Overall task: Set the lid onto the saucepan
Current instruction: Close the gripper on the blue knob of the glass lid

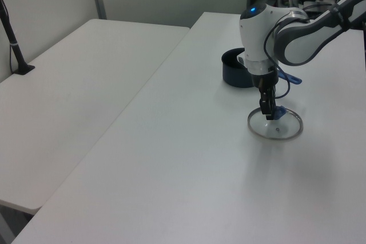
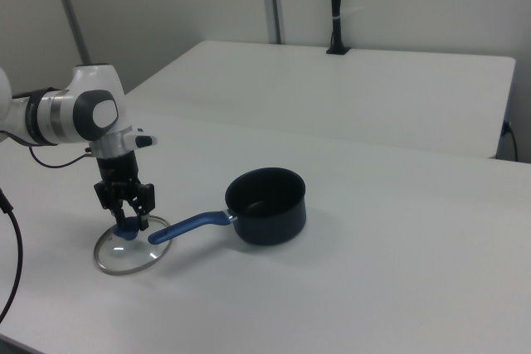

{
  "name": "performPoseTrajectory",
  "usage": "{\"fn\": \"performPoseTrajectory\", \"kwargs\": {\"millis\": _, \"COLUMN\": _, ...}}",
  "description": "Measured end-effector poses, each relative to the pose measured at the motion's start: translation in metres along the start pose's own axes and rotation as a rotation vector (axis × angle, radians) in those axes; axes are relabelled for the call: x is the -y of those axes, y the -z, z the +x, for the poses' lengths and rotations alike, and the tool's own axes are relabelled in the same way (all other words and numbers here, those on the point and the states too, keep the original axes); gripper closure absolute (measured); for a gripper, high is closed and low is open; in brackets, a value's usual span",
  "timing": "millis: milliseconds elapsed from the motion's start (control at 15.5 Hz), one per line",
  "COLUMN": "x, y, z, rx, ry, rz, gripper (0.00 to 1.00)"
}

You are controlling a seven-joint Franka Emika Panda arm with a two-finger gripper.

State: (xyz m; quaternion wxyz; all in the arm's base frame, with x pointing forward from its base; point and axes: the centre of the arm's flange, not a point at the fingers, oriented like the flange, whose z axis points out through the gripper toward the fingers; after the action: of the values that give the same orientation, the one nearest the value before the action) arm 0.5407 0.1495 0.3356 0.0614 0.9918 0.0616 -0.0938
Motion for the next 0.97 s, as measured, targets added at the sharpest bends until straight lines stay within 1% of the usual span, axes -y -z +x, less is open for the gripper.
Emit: {"fn": "performPoseTrajectory", "kwargs": {"millis": 970, "x": -0.002, "y": 0.010, "z": 0.003, "rx": -0.021, "ry": -0.023, "rz": 0.004, "gripper": 0.39}}
